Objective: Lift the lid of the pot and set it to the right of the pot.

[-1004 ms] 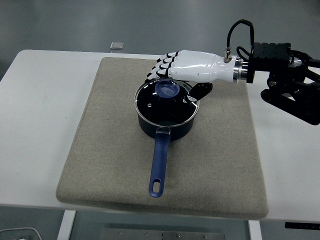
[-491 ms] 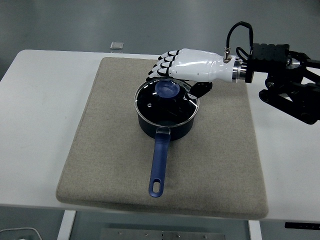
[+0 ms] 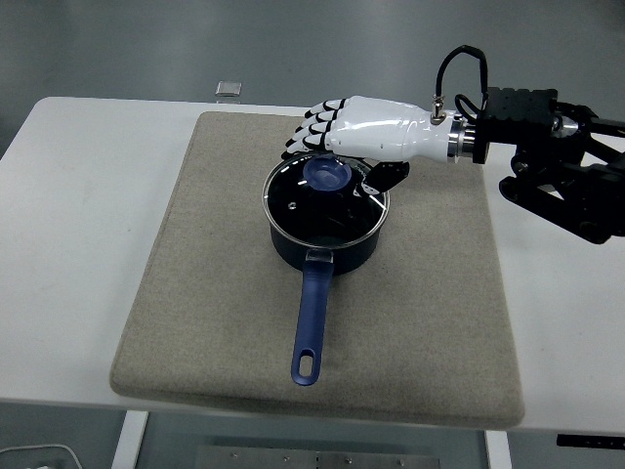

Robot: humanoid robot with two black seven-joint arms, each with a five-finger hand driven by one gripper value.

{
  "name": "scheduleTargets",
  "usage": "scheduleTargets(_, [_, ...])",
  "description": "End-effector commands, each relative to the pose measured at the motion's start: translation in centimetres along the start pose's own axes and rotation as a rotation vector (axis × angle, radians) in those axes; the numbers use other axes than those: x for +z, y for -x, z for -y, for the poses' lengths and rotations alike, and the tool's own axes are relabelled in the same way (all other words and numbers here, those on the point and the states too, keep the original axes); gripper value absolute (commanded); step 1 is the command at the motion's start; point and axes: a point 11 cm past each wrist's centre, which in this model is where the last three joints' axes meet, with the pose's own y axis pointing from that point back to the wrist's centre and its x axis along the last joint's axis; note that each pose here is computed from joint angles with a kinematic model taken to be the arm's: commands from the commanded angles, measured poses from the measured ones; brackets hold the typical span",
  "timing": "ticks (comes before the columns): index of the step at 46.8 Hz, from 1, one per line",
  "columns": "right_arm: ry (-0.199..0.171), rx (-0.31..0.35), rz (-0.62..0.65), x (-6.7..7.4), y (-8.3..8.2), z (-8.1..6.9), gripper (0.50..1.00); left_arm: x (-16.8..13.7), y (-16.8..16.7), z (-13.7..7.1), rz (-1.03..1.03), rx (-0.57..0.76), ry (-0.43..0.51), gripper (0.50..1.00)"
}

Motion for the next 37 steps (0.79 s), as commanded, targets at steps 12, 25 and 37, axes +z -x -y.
scheduleTargets(12, [-0.013,-0.007,-0.003,-0.4,0.4,0.4,0.909,0.0,0.0,0.0,0.0,-0.001,0.001,1.0])
scheduleTargets(25, [-0.017,-0.025,0.002,-0.6,1.1,0.3,0.909,0.0,0.0,0.0,0.0,0.0,0.001,1.0])
scheduleTargets(37, [-0.018,-0.032,0.007,-0.6,1.3,0.3,0.901,0.0,0.0,0.0,0.0,0.0,0.001,1.0])
